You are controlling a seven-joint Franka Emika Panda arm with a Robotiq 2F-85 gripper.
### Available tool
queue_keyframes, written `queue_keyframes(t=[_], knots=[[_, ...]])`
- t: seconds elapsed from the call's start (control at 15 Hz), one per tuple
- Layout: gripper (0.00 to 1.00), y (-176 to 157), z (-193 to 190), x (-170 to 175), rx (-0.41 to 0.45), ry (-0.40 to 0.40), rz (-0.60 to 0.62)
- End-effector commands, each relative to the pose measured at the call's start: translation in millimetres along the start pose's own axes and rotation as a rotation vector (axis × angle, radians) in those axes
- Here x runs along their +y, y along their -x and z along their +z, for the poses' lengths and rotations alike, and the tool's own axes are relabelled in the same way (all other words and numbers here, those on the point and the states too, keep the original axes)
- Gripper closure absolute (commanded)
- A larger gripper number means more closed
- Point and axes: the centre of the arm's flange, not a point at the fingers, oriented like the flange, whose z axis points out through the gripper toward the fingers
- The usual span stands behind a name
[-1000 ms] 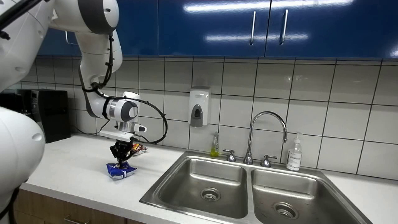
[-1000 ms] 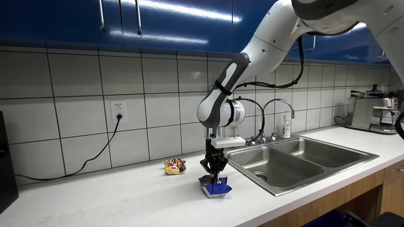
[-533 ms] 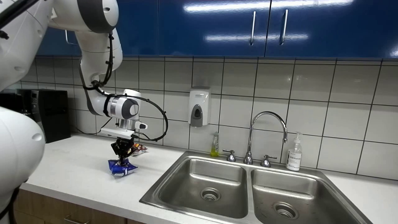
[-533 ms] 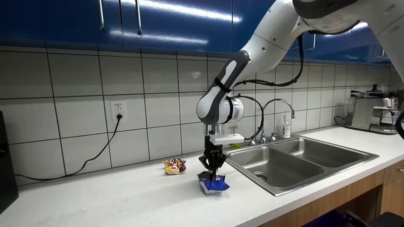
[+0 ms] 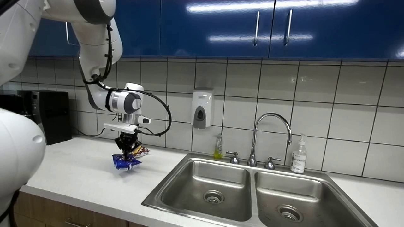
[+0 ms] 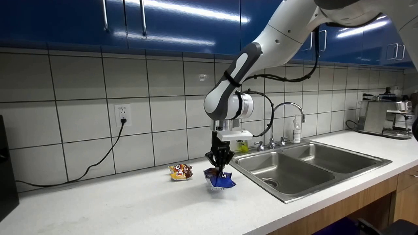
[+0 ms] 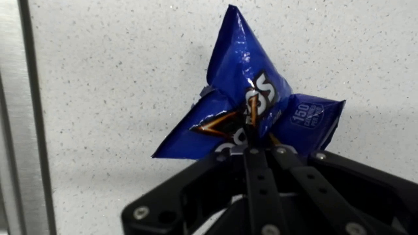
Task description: Put the blue packet in the sink on the left.
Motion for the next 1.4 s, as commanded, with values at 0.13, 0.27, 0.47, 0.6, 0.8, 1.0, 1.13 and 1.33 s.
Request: queue_keyframes(t=[0.13,0.27,0.47,0.6,0.8,1.0,1.13,1.33], knots=[[1.0,15,-24,20,0.009,0.006,0.078],[1.0,19,-28,34,0.016,0.011,0.122],[1.0,33,-35,61,0.024,0.019,0.202],[1.0,44,-39,80,0.027,0.023,0.26],[1.0,66,-44,110,0.031,0.031,0.354],[1.0,88,-47,138,0.032,0.033,0.441],[1.0,102,-47,158,0.029,0.032,0.498],[1.0,120,-46,186,0.025,0.032,0.573]])
